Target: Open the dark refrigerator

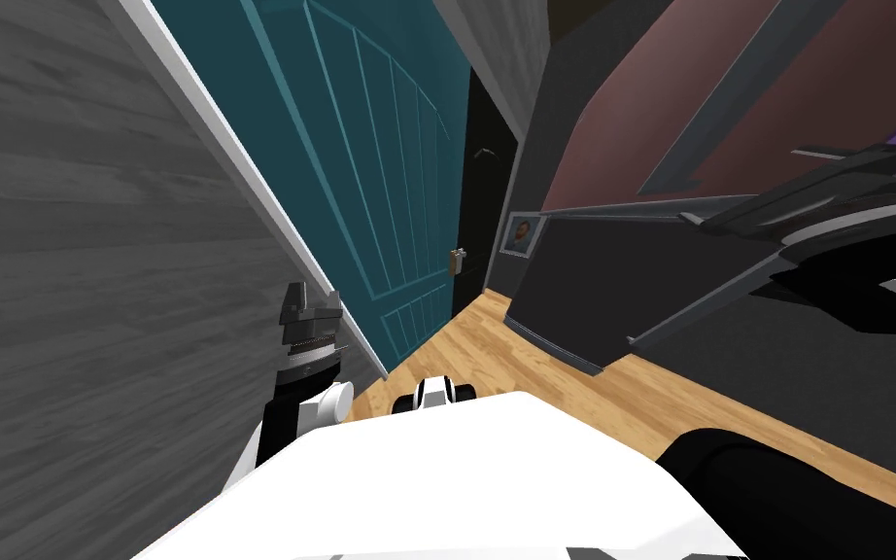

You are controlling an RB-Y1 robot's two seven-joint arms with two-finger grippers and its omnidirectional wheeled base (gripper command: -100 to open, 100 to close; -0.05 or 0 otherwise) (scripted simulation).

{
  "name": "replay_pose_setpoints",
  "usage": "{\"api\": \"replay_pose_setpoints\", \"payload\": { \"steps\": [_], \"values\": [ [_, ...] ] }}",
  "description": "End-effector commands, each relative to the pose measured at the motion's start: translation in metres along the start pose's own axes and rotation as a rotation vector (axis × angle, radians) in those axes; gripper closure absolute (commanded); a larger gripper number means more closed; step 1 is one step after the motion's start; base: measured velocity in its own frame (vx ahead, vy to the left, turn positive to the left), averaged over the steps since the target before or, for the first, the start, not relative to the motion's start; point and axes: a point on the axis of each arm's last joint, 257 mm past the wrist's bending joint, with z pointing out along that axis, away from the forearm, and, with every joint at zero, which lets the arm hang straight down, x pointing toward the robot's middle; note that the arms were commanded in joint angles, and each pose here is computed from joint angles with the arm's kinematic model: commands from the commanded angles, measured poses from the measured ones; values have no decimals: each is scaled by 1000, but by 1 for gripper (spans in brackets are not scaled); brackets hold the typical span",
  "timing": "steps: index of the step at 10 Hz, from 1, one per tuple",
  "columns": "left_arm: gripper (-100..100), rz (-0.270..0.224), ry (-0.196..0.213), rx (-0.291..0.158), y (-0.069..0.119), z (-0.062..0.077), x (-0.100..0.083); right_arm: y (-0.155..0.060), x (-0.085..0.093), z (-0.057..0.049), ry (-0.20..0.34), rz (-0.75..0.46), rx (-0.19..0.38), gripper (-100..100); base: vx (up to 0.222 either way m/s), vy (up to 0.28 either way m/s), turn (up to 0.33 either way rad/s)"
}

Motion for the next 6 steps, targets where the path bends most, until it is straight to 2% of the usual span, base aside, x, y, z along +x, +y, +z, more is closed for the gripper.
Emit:
{"api": "replay_pose_setpoints", "payload": {
  "steps": [1,6],
  "values": [
    [0,0,0,0,0,0,0,1,1,-1,2,2,-3,0,-10,0,-28],
    [0,0,0,0,0,0,0,7,5,-3,10,5,-16,0,-4,3,-10]
  ]
}}
